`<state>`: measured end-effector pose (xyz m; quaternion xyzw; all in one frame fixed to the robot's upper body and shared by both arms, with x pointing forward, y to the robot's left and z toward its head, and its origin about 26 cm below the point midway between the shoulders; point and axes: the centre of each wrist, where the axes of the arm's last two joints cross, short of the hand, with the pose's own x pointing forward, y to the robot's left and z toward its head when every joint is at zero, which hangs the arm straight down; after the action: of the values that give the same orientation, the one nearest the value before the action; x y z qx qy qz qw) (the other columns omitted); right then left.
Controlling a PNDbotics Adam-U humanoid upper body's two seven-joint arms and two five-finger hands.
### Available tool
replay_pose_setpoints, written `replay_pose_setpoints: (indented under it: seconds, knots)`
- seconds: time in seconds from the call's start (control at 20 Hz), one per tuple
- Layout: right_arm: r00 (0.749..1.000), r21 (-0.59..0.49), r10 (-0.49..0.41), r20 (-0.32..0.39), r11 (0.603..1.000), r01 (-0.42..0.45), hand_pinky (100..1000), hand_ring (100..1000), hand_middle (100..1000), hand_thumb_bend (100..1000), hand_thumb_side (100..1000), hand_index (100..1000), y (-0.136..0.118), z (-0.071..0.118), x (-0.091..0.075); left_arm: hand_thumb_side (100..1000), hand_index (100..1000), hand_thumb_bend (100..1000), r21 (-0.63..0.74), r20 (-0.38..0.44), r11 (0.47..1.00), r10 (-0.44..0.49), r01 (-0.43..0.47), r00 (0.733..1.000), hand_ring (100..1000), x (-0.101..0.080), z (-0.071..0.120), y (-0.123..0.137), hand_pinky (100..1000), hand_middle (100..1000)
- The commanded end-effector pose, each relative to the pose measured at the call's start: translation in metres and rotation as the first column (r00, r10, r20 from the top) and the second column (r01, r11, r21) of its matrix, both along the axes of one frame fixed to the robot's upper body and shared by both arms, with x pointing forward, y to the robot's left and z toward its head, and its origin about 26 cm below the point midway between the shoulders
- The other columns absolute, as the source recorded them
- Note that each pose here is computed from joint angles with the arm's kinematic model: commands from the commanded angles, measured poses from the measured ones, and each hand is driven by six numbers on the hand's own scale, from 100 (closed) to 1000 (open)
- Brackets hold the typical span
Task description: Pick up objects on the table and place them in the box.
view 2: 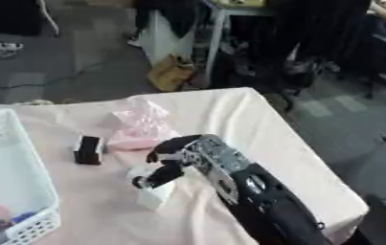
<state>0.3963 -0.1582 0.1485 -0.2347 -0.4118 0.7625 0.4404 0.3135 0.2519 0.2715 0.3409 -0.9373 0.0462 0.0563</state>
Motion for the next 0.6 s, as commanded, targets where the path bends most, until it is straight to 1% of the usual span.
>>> replay_pose_setpoints:
  seconds: [0.05,0.3,0.4,0.6]
  knots:
    - [0.998,-0.028,-0.016,0.062,0.999,0.018,934,1000,904,442,1000,977,-0.003,0.015,0.002,828,866,100,0.017,0.034,1.0,0.01,-0.011,0.999,948,-0.003,0.009,0.002,862,828]
    - [0.998,-0.078,-0.023,0.06,0.997,0.027,938,1000,905,459,1000,977,-0.002,0.007,0.006,828,867,100,0.01,0.037,1.0,0.007,-0.007,0.999,948,-0.003,0.01,0.001,861,828]
    - [0.998,-0.097,-0.022,0.062,0.995,0.028,939,1000,905,450,1000,977,-0.002,0.006,0.007,827,867,100,0.008,0.039,1.0,0.007,-0.007,0.999,948,-0.003,0.01,0.001,861,828]
    - [0.999,-0.099,-0.021,0.049,0.995,0.026,937,1000,908,456,1000,977,-0.002,0.003,0.01,825,866,100,0.004,0.04,1.0,0.004,-0.004,0.999,947,-0.003,0.01,0.0,862,827]
